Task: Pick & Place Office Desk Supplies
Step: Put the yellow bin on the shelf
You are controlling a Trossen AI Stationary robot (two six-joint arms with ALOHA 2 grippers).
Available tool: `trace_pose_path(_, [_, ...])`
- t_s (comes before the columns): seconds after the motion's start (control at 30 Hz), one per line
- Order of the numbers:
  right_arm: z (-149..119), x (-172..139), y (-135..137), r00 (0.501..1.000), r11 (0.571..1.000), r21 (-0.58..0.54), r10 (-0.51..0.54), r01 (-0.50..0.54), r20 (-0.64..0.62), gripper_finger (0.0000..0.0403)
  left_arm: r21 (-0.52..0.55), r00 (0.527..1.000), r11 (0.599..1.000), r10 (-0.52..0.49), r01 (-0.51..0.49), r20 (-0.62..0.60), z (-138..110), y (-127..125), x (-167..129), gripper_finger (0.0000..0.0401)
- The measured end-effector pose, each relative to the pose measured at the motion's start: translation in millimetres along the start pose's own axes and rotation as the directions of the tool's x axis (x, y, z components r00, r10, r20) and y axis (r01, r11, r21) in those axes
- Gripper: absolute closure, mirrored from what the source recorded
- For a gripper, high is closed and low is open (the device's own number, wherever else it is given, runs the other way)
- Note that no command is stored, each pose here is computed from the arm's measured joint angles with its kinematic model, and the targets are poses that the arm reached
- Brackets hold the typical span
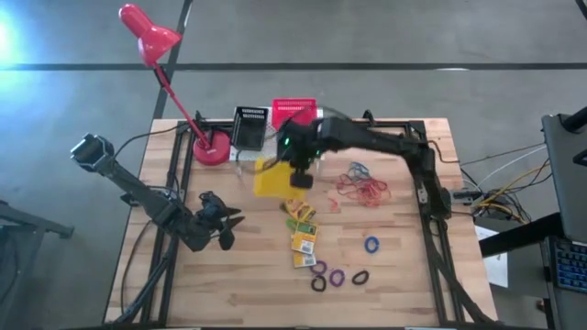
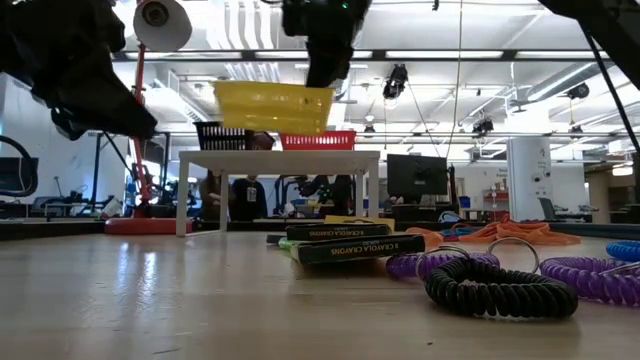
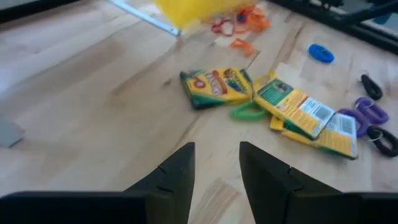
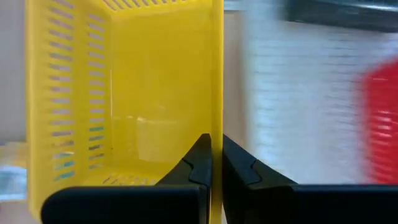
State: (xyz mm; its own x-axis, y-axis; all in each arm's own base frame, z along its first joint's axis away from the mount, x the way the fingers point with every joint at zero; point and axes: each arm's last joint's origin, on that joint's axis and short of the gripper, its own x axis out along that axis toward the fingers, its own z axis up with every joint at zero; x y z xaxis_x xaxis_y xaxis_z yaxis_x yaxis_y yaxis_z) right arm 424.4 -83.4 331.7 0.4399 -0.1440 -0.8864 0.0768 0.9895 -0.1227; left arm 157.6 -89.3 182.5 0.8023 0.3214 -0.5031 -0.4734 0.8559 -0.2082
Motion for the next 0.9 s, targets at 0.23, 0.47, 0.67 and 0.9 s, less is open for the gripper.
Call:
trace_pose_path(0.23, [-14, -2, -59, 0.996, 0.996, -0.013, -0.084, 0.083, -0.029, 0.0394, 0.046, 0.988, 0.993, -0.115, 0.111, 0.105, 14, -15, -1, 0.0270])
trace_pose_path(0.47, [-22, -2, -83, 0.994, 0.993, -0.064, -0.104, 0.101, -0.040, 0.0392, 0.071, 0.978, 0.988, -0.144, 0.135, 0.152, 20, -19, -1, 0.0270])
trace_pose_path(0.67, [-23, 0, -89, 0.992, 0.987, -0.113, -0.121, 0.115, -0.043, 0.0375, 0.063, 0.979, 0.990, -0.132, 0.123, 0.156, 22, -17, 1, 0.0270])
trace_pose_path(0.9, [-21, -1, -94, 0.979, 0.973, -0.127, -0.201, 0.195, -0.033, 0.0351, 0.054, 0.978, 0.990, -0.135, 0.127, 0.160, 22, -18, 0, 0.0270])
